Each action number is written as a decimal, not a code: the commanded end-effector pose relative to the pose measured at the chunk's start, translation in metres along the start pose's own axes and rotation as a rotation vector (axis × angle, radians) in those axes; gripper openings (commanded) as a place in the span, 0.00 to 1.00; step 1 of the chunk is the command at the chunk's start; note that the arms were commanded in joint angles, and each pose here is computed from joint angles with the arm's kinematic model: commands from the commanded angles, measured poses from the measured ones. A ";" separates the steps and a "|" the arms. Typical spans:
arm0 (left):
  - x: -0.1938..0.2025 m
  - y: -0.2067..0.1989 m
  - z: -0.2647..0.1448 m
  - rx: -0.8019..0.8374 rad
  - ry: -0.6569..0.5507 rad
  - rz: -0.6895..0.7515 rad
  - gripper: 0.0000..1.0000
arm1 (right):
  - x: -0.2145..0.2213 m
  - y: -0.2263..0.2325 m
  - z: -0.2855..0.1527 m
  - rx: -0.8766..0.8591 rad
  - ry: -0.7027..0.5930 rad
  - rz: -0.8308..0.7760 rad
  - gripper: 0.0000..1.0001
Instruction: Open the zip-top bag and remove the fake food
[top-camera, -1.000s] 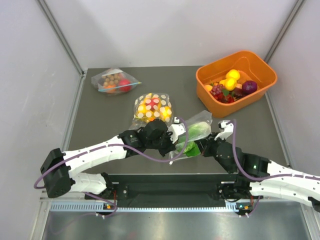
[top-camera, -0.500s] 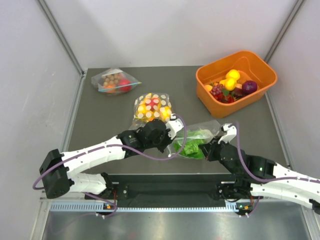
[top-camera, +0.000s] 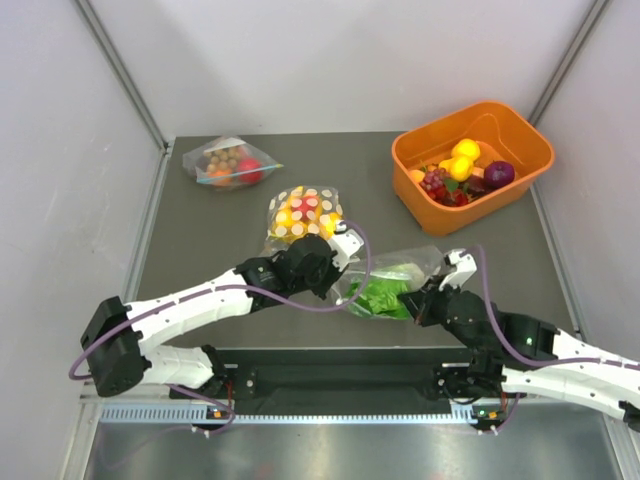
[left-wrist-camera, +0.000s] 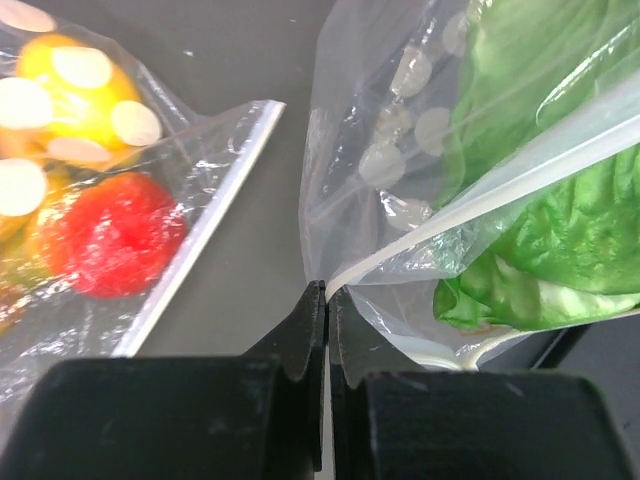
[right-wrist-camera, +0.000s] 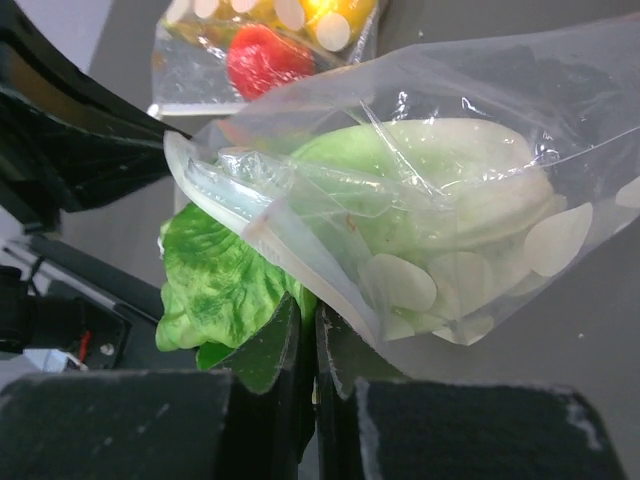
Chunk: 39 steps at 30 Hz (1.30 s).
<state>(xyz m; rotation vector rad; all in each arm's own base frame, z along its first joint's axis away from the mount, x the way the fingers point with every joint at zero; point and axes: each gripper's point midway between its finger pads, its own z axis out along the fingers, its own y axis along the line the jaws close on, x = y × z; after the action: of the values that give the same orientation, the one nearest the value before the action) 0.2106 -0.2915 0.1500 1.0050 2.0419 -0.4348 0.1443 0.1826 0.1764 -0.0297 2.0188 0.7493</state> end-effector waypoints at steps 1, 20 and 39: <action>-0.005 -0.005 0.004 0.038 -0.011 0.001 0.00 | -0.023 0.015 -0.007 -0.082 -0.085 0.101 0.00; -0.008 -0.023 -0.001 0.137 -0.036 0.016 0.00 | -0.101 0.015 -0.003 -0.037 -0.492 0.400 0.00; -0.010 -0.025 -0.001 0.142 -0.049 0.020 0.00 | -0.109 0.060 0.022 -0.216 -0.537 0.628 0.00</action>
<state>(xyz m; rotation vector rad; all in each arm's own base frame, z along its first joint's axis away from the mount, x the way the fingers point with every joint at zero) 0.1962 -0.3112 0.1570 1.0696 1.9966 -0.5919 0.2042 0.2063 0.2177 0.5216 1.6097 0.9411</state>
